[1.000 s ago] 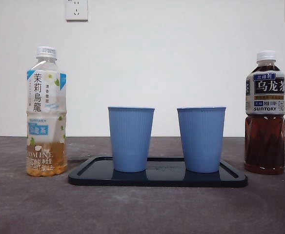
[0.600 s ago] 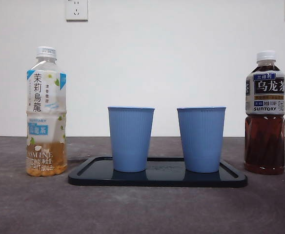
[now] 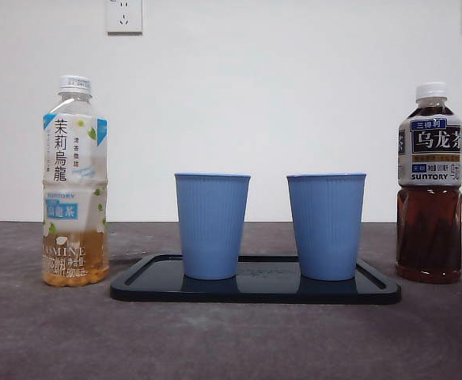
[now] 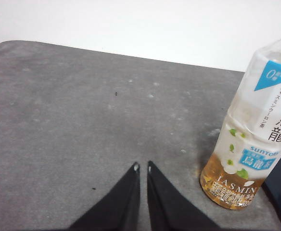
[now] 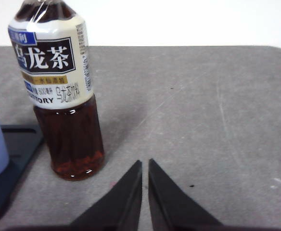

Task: Pour the drink into the cup

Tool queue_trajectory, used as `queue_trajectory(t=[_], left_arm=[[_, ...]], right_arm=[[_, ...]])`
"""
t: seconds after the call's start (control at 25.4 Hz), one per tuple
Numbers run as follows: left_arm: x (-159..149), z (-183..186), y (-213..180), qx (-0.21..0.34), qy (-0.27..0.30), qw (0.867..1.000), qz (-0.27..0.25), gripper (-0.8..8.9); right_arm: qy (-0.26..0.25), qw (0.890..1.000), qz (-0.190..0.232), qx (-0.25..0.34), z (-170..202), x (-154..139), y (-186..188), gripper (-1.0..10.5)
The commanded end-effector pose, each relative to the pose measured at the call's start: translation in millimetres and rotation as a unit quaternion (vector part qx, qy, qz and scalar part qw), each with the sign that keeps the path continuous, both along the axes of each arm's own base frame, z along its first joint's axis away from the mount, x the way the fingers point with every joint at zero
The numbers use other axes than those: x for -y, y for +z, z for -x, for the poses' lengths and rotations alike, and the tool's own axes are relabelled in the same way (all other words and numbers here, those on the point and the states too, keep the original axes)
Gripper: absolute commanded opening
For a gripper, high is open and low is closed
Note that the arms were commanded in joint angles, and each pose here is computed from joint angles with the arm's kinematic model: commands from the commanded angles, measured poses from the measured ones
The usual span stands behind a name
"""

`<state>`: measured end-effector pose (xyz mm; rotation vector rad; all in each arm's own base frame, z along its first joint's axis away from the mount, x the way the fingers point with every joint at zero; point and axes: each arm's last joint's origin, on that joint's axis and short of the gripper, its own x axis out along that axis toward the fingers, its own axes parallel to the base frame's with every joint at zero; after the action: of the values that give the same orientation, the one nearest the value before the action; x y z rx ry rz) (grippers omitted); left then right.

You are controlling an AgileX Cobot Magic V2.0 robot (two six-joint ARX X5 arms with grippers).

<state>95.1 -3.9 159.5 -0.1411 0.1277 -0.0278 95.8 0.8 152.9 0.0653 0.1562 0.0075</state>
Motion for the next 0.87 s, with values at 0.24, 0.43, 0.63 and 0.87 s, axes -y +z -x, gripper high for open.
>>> queue_trajectory(t=[0.24,0.43,0.63,0.87], left_arm=[[0,-1,-5,-0.005,-0.004,1.000,0.029,0.16],[3,1,4,-0.006,-0.022,0.996,0.089,0.16],[7,6,18,-0.009,-0.049,0.990,0.130,0.16],[8,14,47,-0.020,-0.062,0.988,0.137,0.16]], right_arm=[[0.057,0.996,-0.066,-0.006,0,-4,0,0.1],[0.086,0.989,-0.122,-0.001,3,-8,10,0.1],[0.106,0.982,-0.155,-0.010,8,-12,26,0.1],[0.118,0.977,-0.175,-0.021,21,-13,53,0.1]])
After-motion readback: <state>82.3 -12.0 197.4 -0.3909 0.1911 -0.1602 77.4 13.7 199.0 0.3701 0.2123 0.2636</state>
